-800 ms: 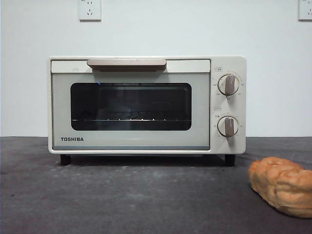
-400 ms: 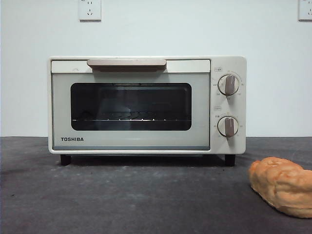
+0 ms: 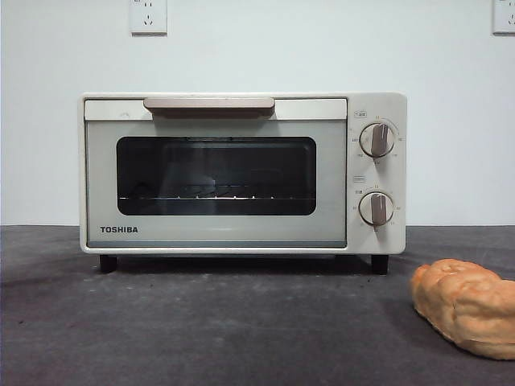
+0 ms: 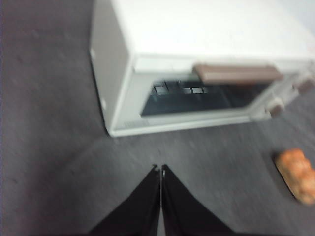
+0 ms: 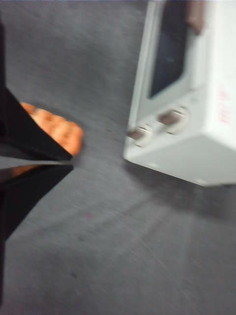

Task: The left arm flap open the oven, the right arm pick bread and place it into oven, the left arm flap close the oven

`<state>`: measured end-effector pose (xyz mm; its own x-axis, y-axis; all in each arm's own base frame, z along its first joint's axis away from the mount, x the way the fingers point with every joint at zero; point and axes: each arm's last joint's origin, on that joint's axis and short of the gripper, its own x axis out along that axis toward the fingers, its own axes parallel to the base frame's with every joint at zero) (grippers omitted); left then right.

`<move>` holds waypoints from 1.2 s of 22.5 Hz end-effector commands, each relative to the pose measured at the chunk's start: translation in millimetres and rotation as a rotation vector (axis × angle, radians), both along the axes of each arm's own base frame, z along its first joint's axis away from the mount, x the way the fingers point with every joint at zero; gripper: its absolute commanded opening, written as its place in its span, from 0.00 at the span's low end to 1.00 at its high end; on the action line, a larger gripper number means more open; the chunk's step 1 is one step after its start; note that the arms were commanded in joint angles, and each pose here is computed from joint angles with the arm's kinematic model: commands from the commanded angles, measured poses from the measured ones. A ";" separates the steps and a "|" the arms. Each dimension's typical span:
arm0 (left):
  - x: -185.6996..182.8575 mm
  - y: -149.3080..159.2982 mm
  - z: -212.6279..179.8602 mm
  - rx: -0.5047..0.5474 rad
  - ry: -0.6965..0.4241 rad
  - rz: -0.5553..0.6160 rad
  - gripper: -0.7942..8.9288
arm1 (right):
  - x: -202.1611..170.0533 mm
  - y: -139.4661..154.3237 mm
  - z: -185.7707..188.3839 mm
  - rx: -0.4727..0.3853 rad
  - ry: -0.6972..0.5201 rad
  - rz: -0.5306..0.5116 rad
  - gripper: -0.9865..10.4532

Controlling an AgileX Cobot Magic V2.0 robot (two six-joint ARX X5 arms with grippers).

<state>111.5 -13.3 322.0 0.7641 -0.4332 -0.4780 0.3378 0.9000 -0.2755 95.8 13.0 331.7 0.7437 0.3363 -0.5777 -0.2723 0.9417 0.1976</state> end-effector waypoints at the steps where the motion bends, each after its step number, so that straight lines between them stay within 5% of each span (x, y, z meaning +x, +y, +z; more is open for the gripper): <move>1: 2.8 -2.6 5.9 0.031 0.004 -0.063 0.09 | 2.9 1.1 2.1 -0.011 0.037 0.053 0.09; 7: 4.1 -5.1 4.3 0.032 0.024 -0.088 0.09 | 5.4 1.2 -0.5 -0.015 0.070 0.055 0.10; 12: 4.1 -5.1 4.3 0.032 0.024 -0.088 0.09 | 5.3 1.2 -0.4 0.007 0.080 0.037 0.44; 20: 4.0 -5.1 4.3 0.032 0.024 -0.088 0.09 | 15.3 11.1 -10.6 0.108 0.192 0.086 0.44; 27: 4.1 -5.1 4.3 0.032 0.024 -0.088 0.09 | 34.9 38.6 -72.1 0.198 0.285 0.109 0.44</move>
